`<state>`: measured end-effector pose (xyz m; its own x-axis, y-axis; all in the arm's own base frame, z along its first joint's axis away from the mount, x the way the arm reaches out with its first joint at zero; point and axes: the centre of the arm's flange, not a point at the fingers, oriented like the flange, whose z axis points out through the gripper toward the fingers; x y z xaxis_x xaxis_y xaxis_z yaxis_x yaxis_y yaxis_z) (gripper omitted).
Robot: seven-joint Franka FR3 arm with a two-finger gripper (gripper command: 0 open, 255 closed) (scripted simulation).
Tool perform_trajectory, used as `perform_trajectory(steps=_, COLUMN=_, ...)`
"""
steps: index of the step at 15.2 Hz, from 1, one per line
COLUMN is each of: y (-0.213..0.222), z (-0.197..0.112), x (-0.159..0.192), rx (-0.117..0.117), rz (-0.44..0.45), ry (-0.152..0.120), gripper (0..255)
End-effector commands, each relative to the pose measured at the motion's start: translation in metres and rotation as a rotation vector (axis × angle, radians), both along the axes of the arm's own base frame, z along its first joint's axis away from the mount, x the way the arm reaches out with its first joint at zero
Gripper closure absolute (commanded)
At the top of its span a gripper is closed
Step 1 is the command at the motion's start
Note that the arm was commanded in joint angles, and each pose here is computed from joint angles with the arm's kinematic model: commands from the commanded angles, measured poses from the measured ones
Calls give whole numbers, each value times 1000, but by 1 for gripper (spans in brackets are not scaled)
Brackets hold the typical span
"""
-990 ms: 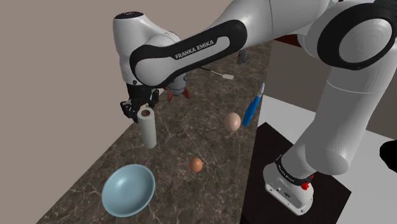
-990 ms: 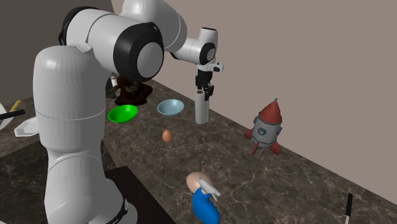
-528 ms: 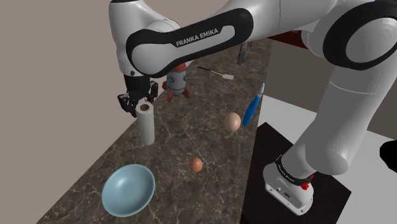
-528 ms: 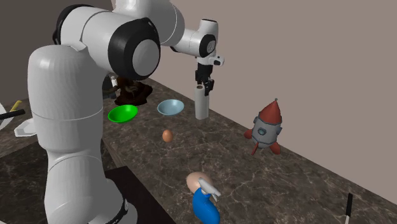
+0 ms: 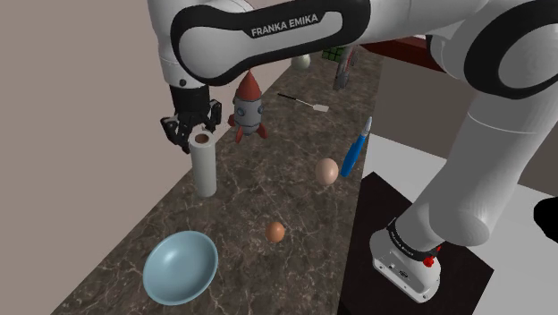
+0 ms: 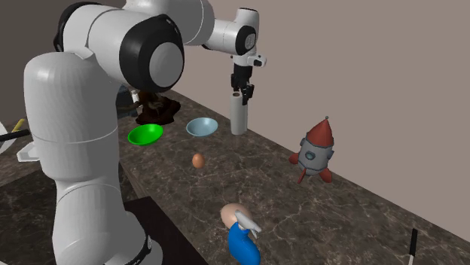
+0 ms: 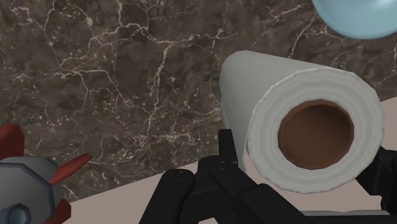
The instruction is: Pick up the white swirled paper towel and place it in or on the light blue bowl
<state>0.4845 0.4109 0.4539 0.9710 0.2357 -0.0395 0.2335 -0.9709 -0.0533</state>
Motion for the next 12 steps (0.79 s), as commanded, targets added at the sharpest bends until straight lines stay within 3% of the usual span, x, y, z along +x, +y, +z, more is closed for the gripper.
perform_trajectory(steps=1, y=0, z=10, x=0, rx=0, rz=0, ry=0, gripper=255)
perform_trajectory(steps=8, y=0, z=47, x=0, rx=0, rz=0, ry=0, gripper=255)
perform_trajectory(steps=12, y=34, z=66, x=-36, rx=0, rz=0, ry=0, gripper=255)
